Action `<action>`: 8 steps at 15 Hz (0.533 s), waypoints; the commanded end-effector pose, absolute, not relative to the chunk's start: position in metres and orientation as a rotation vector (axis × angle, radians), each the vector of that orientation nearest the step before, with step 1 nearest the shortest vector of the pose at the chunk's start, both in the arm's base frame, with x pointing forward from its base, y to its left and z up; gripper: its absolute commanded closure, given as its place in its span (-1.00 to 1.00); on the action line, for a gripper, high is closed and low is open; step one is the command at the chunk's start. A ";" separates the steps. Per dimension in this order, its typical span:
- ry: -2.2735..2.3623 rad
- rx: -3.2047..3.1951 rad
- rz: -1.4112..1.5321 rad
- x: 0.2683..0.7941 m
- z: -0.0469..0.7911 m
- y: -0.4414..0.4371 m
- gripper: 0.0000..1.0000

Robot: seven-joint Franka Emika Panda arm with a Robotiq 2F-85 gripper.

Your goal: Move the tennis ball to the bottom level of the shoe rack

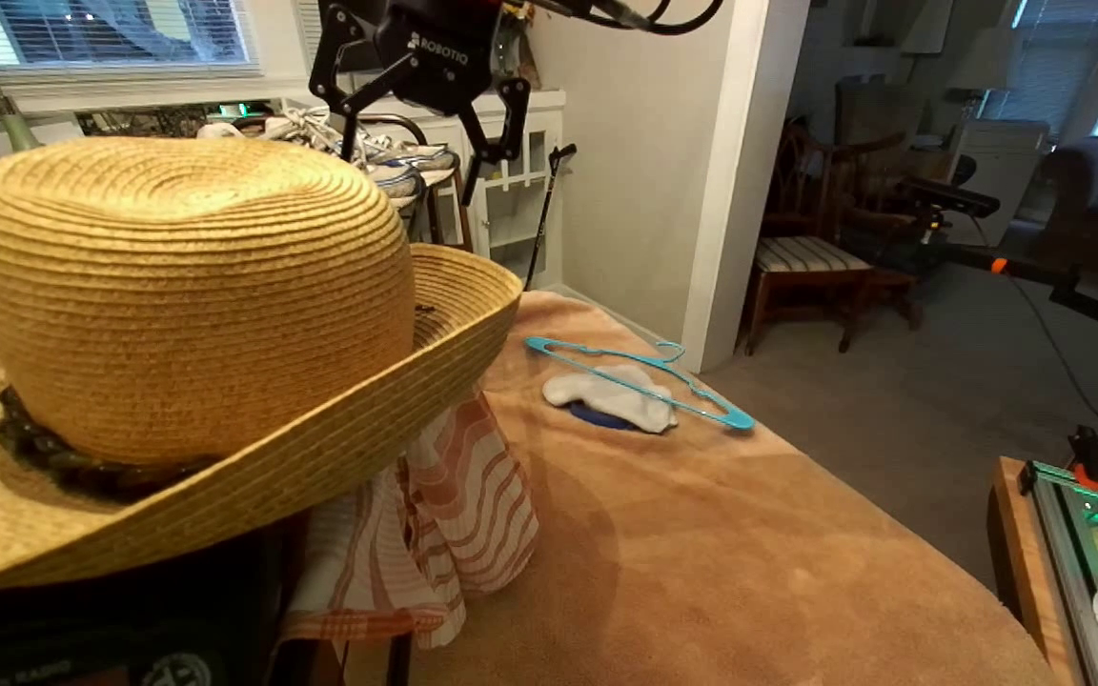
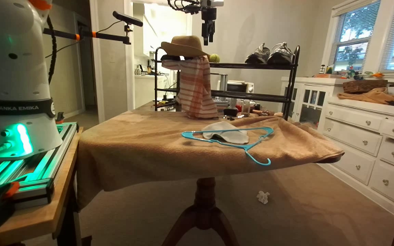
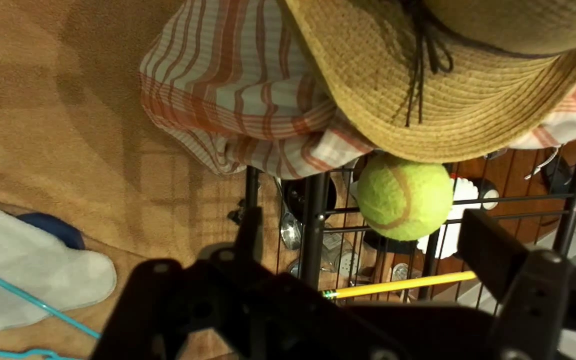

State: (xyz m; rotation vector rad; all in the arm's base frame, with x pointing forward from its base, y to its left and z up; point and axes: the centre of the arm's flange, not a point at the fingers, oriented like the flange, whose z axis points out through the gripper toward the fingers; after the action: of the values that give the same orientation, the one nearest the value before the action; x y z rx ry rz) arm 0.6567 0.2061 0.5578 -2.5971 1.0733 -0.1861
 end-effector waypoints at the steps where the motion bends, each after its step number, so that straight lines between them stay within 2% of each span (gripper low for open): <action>1: 1.083 -2.600 -0.190 0.659 0.557 0.207 -1.00; 8: 1.053 -2.626 -0.191 0.683 0.535 0.225 -1.00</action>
State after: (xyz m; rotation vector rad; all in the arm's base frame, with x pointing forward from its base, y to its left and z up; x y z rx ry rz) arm 0.6644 0.2101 0.5415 -2.6199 1.0720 -0.1745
